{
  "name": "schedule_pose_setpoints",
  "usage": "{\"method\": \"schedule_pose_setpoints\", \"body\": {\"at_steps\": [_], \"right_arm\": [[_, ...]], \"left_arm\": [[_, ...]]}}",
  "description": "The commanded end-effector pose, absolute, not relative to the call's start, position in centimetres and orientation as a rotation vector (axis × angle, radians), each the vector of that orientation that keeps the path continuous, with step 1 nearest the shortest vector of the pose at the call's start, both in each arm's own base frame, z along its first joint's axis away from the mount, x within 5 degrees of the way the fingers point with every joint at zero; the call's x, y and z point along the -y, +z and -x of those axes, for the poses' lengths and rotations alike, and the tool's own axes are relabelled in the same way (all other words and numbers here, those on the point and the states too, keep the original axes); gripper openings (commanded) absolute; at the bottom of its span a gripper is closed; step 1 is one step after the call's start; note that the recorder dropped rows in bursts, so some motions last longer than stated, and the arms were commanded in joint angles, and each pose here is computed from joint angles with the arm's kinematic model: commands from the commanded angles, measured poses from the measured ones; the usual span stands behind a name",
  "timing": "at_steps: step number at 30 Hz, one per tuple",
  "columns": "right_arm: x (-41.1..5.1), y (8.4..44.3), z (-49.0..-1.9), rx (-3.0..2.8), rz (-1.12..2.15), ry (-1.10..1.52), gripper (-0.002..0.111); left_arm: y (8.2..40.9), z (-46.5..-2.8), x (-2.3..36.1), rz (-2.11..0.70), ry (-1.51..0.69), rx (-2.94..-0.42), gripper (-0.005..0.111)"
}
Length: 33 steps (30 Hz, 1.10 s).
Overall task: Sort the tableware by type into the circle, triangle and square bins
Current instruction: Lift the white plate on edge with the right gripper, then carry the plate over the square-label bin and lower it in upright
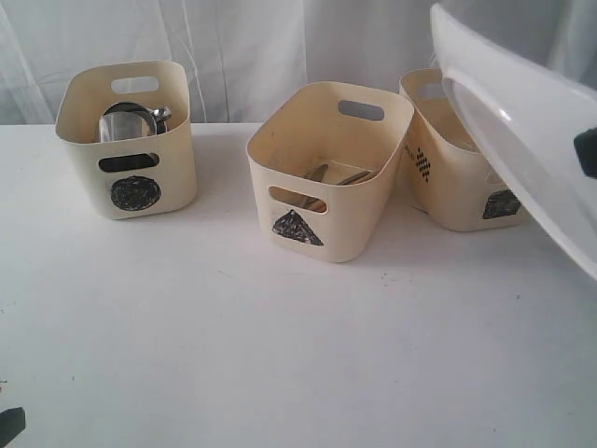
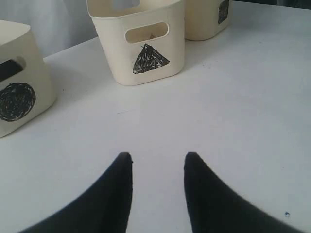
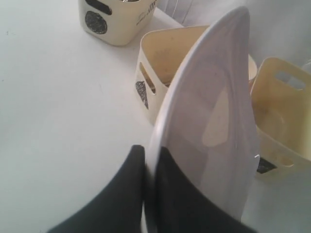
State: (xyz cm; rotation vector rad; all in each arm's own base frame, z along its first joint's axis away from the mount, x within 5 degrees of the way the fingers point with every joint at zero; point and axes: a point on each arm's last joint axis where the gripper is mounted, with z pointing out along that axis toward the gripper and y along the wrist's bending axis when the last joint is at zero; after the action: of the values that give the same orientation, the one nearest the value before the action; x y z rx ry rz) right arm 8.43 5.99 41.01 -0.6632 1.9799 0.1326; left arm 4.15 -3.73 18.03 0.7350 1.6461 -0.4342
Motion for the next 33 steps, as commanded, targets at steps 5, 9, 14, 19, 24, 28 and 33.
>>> {"method": "schedule_pose_setpoints", "body": {"at_steps": [5,9,14,19,24,28,33], "right_arm": [[-5.5,43.3,-8.9,-1.779,0.648,0.067,0.0],[-5.9,44.4,-9.4,-1.726,0.68,-0.002,0.0],[-6.6,45.8,-9.8,-1.68,0.722,-0.064,0.0],[-7.1,46.4,-10.2,-1.671,0.728,-0.083,0.0],[-8.1,45.9,-10.5,-1.707,0.756,-0.07,0.0],[-8.9,45.6,-10.9,-1.714,0.774,-0.095,0.0],[-9.7,45.3,-11.4,-1.715,0.782,-0.136,0.0]], "left_arm": [[18.0,-4.1,3.8,-0.729,-0.449,-1.643,0.041],[18.0,-4.1,3.8,-0.729,-0.449,-1.643,0.041],[18.0,-4.1,3.8,-0.729,-0.449,-1.643,0.041],[18.0,-4.1,3.8,-0.729,-0.449,-1.643,0.041],[18.0,-4.1,3.8,-0.729,-0.449,-1.643,0.041],[18.0,-4.1,3.8,-0.729,-0.449,-1.643,0.041],[18.0,-4.1,3.8,-0.729,-0.449,-1.643,0.041]]}}
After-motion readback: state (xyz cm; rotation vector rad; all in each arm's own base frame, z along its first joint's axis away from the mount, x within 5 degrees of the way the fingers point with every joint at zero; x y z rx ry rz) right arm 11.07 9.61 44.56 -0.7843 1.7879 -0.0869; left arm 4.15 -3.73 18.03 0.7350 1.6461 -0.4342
